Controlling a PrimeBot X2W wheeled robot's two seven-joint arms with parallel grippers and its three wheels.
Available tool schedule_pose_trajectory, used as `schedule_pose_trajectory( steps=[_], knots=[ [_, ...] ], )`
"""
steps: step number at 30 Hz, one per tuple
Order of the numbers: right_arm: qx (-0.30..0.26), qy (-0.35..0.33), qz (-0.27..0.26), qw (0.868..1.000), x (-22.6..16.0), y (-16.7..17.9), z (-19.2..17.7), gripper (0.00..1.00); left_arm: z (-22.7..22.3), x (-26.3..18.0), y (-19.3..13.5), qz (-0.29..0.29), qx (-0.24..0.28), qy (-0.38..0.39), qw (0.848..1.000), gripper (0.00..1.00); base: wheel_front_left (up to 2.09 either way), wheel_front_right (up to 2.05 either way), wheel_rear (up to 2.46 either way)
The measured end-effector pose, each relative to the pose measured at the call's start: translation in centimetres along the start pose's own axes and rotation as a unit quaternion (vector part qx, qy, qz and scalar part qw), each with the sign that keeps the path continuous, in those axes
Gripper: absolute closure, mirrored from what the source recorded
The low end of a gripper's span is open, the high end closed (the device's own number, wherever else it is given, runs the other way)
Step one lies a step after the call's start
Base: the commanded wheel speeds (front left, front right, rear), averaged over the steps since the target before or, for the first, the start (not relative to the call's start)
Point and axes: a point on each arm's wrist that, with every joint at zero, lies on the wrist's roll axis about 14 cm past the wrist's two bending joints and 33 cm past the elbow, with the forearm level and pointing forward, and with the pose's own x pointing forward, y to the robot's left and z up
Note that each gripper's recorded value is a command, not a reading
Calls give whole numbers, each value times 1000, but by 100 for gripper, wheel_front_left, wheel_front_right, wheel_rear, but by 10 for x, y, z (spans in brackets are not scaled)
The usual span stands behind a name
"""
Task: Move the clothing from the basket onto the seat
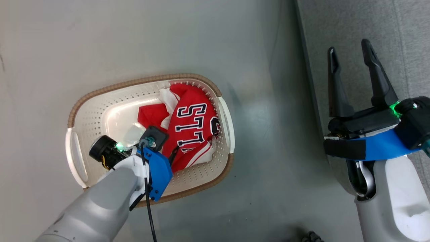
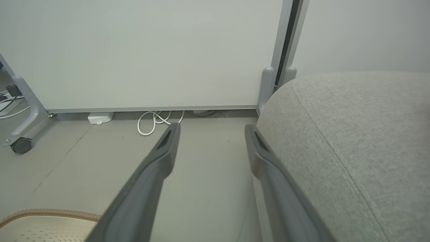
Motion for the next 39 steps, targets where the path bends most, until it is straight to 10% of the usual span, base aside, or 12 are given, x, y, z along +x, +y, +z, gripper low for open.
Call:
schedule_pose_trajectory(
  steps=[34,37,39],
  knots=[
    [-12,59,3,998,20,-5,-81,0,-58,62,-4,-77,-74,113,988,0,0,0,0],
    [-12,60,2,998,19,-6,-82,0,-58,63,-5,-80,-63,115,988,100,0,0,0],
    [-12,59,1,998,19,-6,-82,0,-56,63,-7,-82,-67,112,988,100,0,0,0]
  ],
)
